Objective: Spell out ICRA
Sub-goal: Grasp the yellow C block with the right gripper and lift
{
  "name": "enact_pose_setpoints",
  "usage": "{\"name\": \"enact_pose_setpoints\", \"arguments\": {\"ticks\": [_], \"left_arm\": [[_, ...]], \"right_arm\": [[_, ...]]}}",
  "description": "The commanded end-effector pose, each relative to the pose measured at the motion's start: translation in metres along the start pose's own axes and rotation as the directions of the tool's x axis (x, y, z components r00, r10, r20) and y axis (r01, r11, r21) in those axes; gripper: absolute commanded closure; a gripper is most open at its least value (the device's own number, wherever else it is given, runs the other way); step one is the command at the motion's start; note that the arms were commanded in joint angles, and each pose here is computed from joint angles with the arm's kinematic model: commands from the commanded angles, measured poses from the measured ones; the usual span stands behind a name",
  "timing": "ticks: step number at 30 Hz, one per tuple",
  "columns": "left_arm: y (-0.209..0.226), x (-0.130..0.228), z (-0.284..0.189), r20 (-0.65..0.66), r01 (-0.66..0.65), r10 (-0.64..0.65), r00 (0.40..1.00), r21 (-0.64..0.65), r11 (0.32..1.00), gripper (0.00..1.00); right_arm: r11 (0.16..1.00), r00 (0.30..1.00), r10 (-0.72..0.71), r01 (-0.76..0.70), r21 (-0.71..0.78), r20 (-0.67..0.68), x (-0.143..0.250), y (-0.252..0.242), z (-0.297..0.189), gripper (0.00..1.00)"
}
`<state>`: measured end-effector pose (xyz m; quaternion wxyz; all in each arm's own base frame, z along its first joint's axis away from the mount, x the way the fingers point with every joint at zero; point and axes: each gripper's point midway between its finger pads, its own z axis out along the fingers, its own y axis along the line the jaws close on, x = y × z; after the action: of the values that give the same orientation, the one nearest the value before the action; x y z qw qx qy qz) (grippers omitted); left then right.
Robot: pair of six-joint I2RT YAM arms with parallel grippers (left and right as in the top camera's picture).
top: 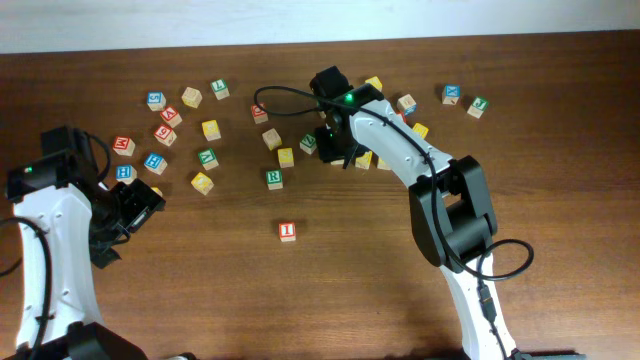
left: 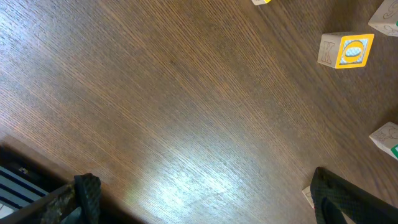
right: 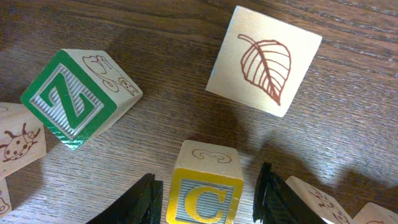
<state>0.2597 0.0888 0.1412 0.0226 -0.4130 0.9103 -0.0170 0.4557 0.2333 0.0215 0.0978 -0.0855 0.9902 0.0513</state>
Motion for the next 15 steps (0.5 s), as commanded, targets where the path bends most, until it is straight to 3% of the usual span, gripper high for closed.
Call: {"name": "enact_pose_setpoints", "arguments": {"ticks": [1,9,13,15], "left_arm": [[-0.001,-0.002,-0.005,0.020,-0.011,0.011,1.000,0.011,1.000,0.01],[-0.001,-0.002,-0.005,0.020,-0.011,0.011,1.000,0.011,1.000,0.01],[-0.001,-0.002,-0.005,0.020,-0.011,0.011,1.000,0.011,1.000,0.01],[-0.001,-0.002,-0.005,0.020,-0.011,0.011,1.000,0.011,1.000,0.01]], "right_arm": [[1.000,1.000,0.014,-0.014,0.008,-0.003,0.000,0.002,0.005,0.64],[0.999,1.000,-0.026,0.026,0.037,0.005,0.005,0.015,0.005,0.66],[0.999,1.000,-0.028,0.028,0.038,-0.001,0.007,0.016,0.005,0.76],[0.999,0.999,-0.031,0.031,0.037,-0.016,0.011,0.017,0.002,0.76]]}}
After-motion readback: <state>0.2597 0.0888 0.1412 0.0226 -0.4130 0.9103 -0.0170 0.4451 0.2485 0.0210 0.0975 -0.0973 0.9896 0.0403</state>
